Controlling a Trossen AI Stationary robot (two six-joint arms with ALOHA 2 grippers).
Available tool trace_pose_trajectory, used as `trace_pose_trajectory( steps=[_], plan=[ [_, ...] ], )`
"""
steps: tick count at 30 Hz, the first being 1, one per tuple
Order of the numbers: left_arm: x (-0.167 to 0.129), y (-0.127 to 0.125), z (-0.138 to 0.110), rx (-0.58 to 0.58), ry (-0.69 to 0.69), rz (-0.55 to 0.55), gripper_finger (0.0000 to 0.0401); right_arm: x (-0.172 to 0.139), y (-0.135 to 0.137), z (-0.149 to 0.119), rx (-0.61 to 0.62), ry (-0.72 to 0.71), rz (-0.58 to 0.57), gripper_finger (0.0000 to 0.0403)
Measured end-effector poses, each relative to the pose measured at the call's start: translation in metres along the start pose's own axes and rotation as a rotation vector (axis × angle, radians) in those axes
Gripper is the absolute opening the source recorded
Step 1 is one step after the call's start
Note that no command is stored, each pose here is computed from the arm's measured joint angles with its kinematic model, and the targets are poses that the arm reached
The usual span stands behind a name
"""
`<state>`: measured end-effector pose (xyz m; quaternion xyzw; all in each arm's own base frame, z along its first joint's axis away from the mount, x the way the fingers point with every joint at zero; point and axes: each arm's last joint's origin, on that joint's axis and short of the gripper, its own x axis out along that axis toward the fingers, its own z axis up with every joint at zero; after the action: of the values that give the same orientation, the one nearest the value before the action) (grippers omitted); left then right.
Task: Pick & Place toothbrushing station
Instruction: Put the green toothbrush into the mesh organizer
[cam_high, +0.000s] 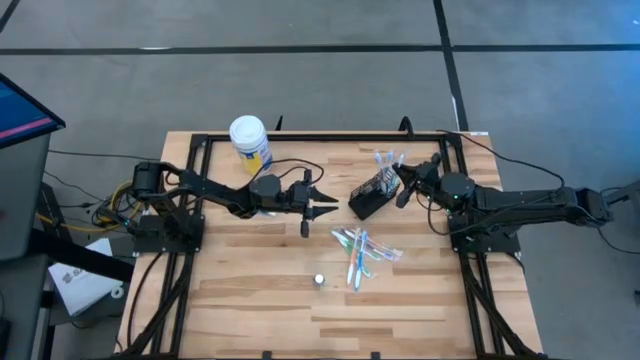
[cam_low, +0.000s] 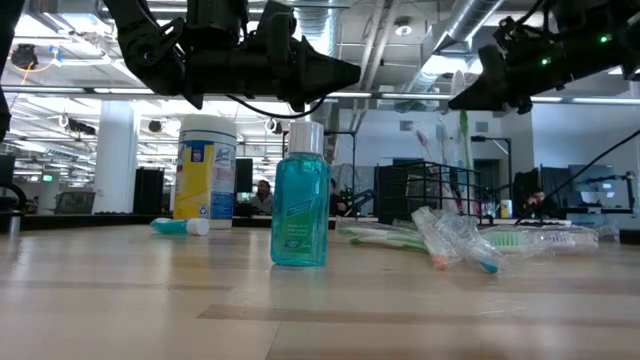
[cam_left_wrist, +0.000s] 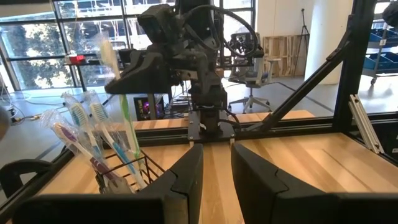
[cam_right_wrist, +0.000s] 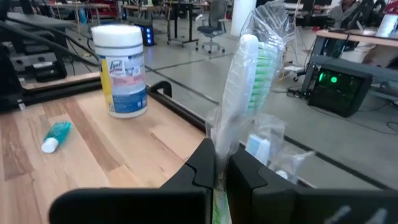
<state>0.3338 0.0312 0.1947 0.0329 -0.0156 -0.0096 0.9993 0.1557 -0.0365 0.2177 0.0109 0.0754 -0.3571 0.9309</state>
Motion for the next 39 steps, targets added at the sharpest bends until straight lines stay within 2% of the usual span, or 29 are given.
trace_pose_trajectory(
  steps=[24, 31, 39],
  plan=[
    [0.0, 0.0, 0.0, -0.001, 0.003, 0.0, 0.0076, 0.01, 0.007, -0.008, -0.025, 0.038, -0.005, 0.0006],
    [0.0, 0.0, 0.0, -0.001, 0.004, 0.0, 0.0076, 0.008, -0.004, -0.037, 0.023, -0.035, -0.011, 0.0006],
    [0.0, 0.0, 0.0, 0.0, 0.003, 0.0, 0.0076, 0.01, -0.007, -0.046, 0.055, -0.013, -0.002, 0.0006]
  ],
)
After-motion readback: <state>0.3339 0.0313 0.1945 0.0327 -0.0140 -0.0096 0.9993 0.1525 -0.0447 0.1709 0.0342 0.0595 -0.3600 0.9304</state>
